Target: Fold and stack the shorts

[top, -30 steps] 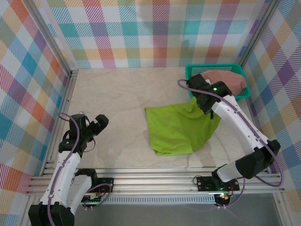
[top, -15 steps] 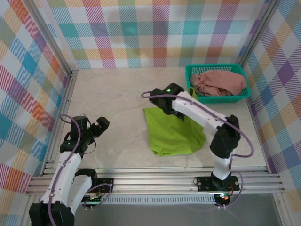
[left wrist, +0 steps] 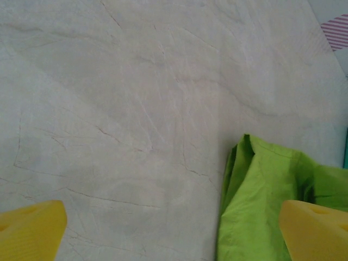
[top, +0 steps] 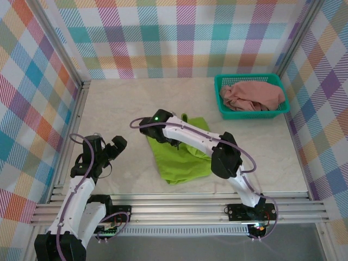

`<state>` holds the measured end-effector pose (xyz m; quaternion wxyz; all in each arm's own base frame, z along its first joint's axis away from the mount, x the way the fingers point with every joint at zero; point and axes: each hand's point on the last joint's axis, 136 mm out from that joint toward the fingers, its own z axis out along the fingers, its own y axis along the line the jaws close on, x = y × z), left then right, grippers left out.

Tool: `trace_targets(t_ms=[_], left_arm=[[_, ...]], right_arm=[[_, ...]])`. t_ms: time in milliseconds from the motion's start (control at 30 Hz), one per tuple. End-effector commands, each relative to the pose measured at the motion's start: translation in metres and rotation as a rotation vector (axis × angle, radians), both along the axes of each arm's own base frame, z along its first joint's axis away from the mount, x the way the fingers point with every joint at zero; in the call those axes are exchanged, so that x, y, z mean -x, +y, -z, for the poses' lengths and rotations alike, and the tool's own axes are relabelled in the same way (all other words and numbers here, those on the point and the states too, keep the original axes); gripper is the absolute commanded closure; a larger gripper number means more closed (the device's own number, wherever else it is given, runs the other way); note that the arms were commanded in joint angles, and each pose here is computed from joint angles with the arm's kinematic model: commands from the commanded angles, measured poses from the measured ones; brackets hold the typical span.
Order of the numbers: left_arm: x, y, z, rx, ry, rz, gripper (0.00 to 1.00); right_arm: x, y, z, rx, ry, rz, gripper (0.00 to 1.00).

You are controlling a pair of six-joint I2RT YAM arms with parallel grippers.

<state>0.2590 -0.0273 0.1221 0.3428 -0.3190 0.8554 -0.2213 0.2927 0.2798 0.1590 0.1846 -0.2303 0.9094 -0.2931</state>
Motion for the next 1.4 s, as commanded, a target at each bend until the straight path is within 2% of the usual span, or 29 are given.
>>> trace_targets(t_ms=[0,67,200,267,333,367,533,733,833,1067,1367], left_arm=[[-0.003,-0.006,-0.005,0.042,-0.036,0.005,0.00],[-0.004,-0.007,-0.009,0.054,-0.048,0.005,0.00],[-0.005,-0.010,-0.030,0.079,-0.083,0.013,0.00],[-0.007,-0.016,-0.043,0.110,-0.104,0.033,0.00],[-0.009,-0.026,-0.057,0.160,-0.128,0.069,0.00],[-0.011,-0.031,-0.064,0.188,-0.138,0.086,0.00],[-0.013,-0.057,-0.085,0.304,-0.159,0.157,0.00],[-0.010,-0.101,-0.070,0.289,-0.084,0.248,0.00],[-0.013,-0.133,-0.061,0.293,-0.049,0.314,0.04],[-0.021,-0.192,-0.036,0.255,0.024,0.424,0.10],[-0.040,-0.220,0.006,0.233,0.116,0.455,0.19]], right_arm=[[0.031,0.048,0.021,-0.290,0.209,-0.007,0.60],[0.045,0.091,0.013,-0.560,0.285,-0.062,0.38],[0.073,0.146,-0.046,-1.103,0.421,-0.201,0.17],[0.075,0.142,-0.081,-1.370,0.464,-0.194,0.10],[0.069,0.122,-0.099,-1.551,0.481,-0.156,0.08],[0.062,0.106,-0.102,-1.599,0.457,-0.125,0.07],[0.040,0.037,-0.082,-1.529,0.288,-0.020,0.03],[0.013,-0.015,-0.044,-1.510,0.181,0.196,0.02],[0.007,-0.037,-0.026,-1.498,0.117,0.288,0.02],[0.009,-0.067,-0.003,-1.507,0.074,0.381,0.01],[0.019,-0.086,-0.004,-1.509,0.035,0.385,0.00]])
